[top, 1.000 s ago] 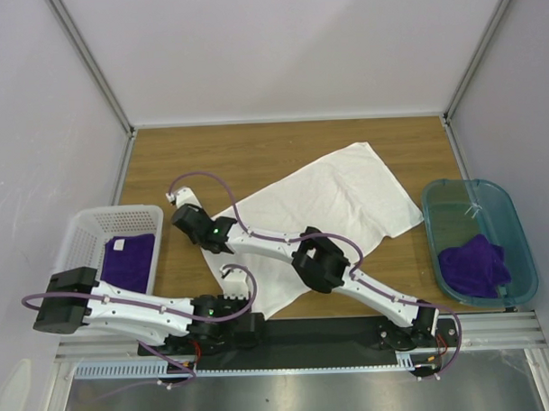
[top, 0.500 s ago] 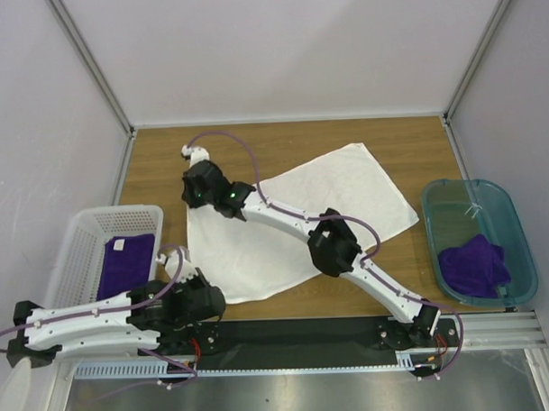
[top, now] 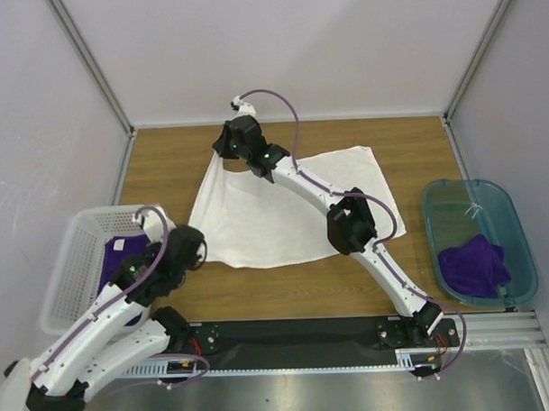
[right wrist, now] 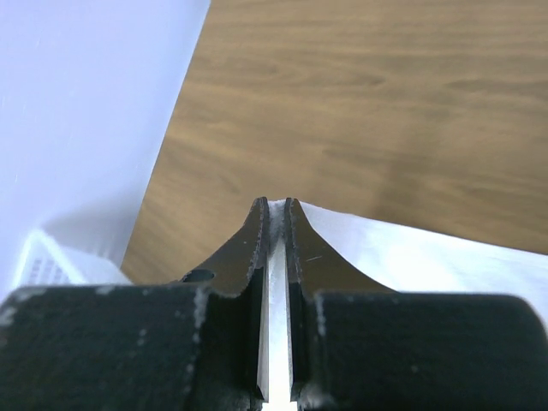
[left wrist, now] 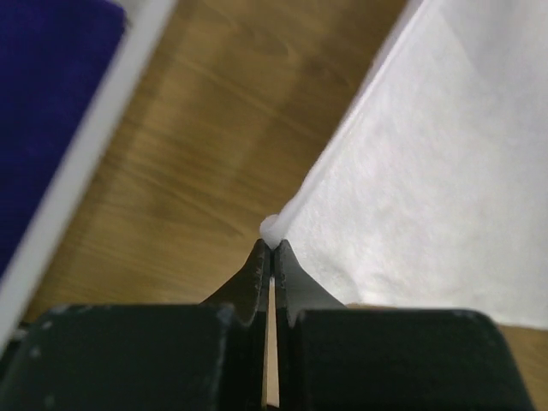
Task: Fold and stack the towels
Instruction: Fold the towel
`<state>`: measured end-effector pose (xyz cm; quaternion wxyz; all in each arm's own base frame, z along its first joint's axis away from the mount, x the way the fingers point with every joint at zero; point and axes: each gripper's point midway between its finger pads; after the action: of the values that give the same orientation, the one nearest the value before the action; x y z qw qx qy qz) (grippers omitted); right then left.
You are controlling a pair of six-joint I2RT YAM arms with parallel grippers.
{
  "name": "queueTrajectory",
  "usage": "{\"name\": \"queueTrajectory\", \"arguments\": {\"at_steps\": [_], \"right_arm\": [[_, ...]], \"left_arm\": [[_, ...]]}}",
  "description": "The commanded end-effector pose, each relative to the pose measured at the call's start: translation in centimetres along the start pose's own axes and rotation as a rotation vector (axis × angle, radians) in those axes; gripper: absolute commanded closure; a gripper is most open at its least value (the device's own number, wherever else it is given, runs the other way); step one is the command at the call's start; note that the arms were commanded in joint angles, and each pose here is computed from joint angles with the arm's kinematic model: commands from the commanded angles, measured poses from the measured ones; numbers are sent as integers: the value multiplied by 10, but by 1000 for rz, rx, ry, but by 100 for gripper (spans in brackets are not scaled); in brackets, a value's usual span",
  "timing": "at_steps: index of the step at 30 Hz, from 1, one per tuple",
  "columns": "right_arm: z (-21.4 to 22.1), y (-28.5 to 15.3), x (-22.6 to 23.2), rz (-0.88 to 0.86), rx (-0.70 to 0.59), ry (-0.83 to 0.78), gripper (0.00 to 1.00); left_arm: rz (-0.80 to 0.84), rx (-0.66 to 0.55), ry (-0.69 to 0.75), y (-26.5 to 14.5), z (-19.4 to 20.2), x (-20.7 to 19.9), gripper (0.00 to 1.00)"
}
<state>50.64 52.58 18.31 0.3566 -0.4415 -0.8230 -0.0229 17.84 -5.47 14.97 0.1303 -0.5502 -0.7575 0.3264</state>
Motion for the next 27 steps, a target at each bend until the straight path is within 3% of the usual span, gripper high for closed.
{"name": "queueTrajectory", "arguments": {"at_steps": [1, 9, 18, 21, 27], "right_arm": [[-72, -17, 24, -80, -129, 43, 100], [-107, -22, 23, -120, -188, 40, 100], [-123, -33, 58, -255, -211, 84, 100], [-133, -38, 56, -249, -220, 78, 100], [-165, -61, 48, -235, -227, 39, 100]], "left_arm": [[22, -102, 139, 2, -63, -6, 100], [-134, -104, 211, 35, -109, 20, 100], [-351, -175, 185, 17, -148, 83, 100], [-275, -222, 182, 8, -155, 73, 100], [151, -305, 234, -6, -147, -4, 99]]}}
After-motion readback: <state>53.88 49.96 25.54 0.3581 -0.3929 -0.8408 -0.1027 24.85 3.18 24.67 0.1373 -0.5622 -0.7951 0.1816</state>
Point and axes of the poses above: each gripper's point midway between its finger pads, its own y axis out along the fingers, its own x axis along the line the jaws close on, z = x × y, and after that the axes turned 4 degrees about y, right-handed
